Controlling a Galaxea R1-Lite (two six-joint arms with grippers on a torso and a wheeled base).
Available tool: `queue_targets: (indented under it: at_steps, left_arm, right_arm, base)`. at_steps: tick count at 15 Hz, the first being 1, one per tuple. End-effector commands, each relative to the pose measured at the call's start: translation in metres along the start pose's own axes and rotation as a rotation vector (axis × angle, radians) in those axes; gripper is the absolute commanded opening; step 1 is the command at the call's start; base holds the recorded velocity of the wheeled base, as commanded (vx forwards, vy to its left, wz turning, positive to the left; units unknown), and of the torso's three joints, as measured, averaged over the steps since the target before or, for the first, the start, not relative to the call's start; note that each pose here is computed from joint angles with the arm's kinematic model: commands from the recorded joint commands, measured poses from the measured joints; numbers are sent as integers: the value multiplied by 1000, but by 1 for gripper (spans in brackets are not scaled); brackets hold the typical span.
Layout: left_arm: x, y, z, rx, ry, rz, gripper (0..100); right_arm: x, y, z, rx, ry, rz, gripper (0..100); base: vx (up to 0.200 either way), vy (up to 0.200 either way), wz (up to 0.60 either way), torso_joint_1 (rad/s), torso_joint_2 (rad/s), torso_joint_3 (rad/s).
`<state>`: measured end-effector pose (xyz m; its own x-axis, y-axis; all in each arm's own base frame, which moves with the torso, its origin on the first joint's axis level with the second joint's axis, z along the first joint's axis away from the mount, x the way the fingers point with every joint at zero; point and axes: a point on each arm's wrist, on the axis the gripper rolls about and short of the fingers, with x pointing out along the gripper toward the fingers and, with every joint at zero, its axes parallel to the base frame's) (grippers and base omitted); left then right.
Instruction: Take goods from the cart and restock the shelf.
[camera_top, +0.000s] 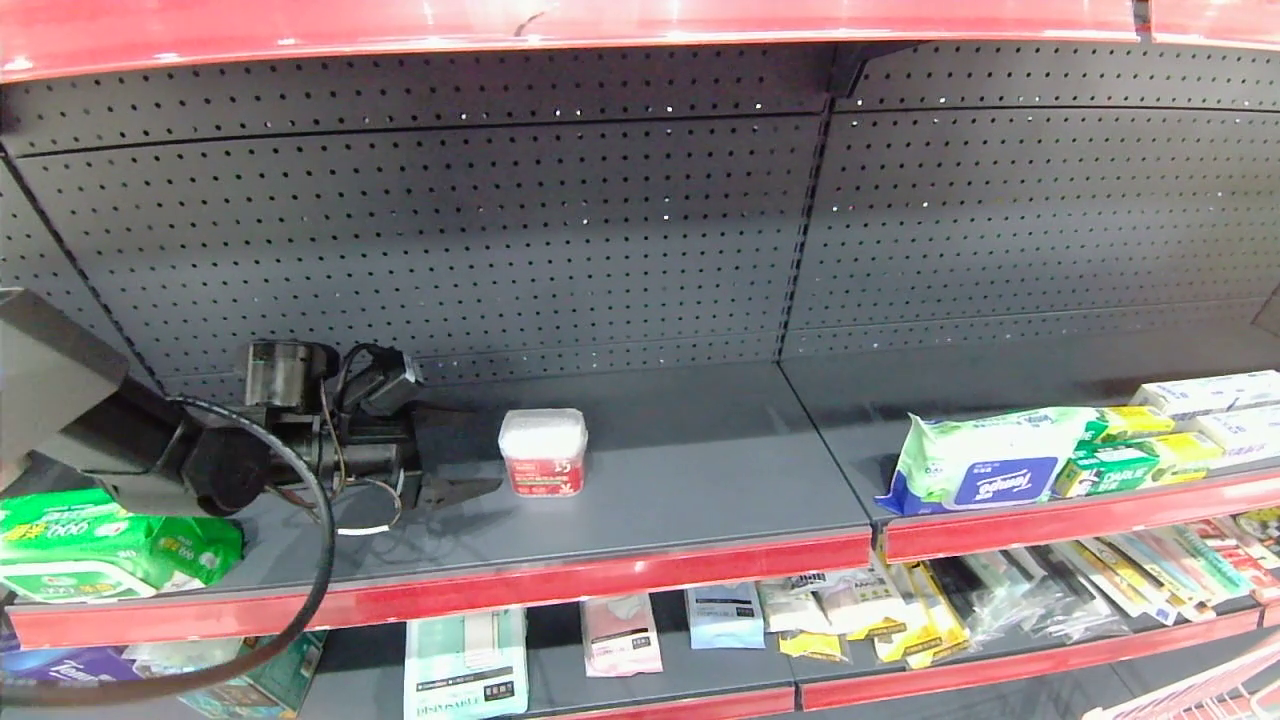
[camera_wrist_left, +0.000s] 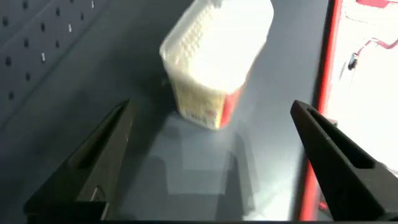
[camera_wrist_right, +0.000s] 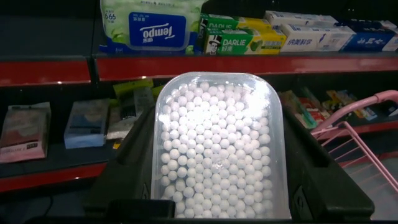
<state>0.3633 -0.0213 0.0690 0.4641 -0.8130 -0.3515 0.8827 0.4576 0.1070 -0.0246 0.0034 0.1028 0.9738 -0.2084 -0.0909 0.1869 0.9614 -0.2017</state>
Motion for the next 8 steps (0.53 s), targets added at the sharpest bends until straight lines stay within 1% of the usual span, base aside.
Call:
queue_targets:
  at_steps: [1,3,6,8]
  left_arm:
    - [12,0,-12,-8,-3,-23,100]
    - [15,0,-13,-6,-7,-34,100]
    - [27,-5,-17,-9,6,-58,100]
    - [29,-6,-19,-6,10,-62,100]
  right_arm:
    - [1,0,-1,-7,5,2,0]
    - [0,0,-1,-8,4,1,0]
    - [0,0,0,-8,1,-1,0]
    - [0,0,0,-8,2,1,0]
  base:
    - [0,0,0,0,0,0]
    - [0,0,0,0,0,0]
    - [0,0,0,0,0,0]
    - [0,0,0,0,0,0]
